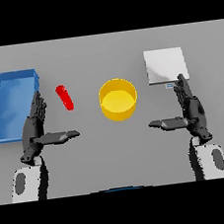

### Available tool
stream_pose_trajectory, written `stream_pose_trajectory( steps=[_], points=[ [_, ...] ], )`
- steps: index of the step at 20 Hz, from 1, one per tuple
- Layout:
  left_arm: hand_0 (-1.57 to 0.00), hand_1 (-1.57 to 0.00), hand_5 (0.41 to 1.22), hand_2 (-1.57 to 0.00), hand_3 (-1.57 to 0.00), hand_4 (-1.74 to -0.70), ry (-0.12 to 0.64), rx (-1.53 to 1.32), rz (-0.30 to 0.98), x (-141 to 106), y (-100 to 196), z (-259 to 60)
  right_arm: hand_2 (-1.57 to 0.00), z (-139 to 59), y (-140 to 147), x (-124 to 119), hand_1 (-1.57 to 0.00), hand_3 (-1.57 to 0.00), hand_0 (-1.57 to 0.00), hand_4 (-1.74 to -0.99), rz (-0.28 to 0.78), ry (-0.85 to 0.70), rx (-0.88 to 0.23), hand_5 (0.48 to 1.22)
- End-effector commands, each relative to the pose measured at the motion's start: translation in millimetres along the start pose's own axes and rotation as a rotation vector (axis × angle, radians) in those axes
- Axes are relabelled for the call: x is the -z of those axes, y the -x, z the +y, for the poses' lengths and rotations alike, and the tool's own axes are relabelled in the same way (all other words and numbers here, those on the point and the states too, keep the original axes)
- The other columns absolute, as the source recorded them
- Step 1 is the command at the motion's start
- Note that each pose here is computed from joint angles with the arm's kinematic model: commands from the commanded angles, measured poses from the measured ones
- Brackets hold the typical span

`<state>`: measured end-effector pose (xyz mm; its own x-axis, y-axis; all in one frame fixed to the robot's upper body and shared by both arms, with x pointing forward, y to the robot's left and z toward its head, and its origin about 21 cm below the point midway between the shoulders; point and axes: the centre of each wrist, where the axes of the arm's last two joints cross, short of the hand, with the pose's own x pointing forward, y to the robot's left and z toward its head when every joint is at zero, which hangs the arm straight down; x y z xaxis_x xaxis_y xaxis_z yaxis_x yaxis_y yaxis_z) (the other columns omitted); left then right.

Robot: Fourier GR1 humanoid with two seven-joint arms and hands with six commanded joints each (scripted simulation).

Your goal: Pick up the red beaker and tilt it to pour out 1 green nut into yellow bowl. Pick up the yellow bowl and place it on the metallic measuring scale.

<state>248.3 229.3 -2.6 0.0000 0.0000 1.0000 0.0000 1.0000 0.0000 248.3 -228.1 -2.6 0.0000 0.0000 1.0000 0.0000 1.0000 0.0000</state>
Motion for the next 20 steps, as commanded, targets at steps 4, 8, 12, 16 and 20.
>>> stream_pose_trajectory(
  steps=[4, 8, 12, 16, 20],
  points=[
    [0.0, 0.0, 0.623, 0.0, 0.0, -1.09, -0.004, 0.002, -0.001, -2, 0, 8, 0.0, 2.3, 0, -2, 0.0, 0.0, 0.0, -1.128, -0.002, -0.001, 0.001, 0.66],
    [0.0, 0.0, 0.62, 0.0, 0.0, -1.09, 0.023, 0.11, -0.061, -28, -2, 12, 0.0, 11.0, -2, -21, 0.0, 0.0, 0.0, -1.128, -0.15, -0.045, -0.208, 0.663],
    [0.0, 0.0, 0.616, 0.0, 0.0, -1.1, 0.031, 0.169, -0.033, -33, -12, 6, 0.0, 16.3, -5, -30, 0.0, 0.0, 0.0, -1.118, -0.158, -0.052, -0.299, 0.663],
    [0.0, 0.0, 0.612, 0.0, 0.0, -1.09, 0.049, 0.205, 0.001, -23, -6, 0, 0.0, 18.4, -8, -31, 0.0, 0.0, 0.0, -1.123, -0.155, -0.054, -0.282, 0.653],
    [0.0, 0.0, 0.633, 0.0, 0.0, -1.13, 0.059, 0.221, -0.023, 0, 1, -6, 0.0, 17.5, -11, -29, 0.0, 0.0, 0.0, -1.16, -0.147, -0.049, -0.264, 0.651]
  ],
)
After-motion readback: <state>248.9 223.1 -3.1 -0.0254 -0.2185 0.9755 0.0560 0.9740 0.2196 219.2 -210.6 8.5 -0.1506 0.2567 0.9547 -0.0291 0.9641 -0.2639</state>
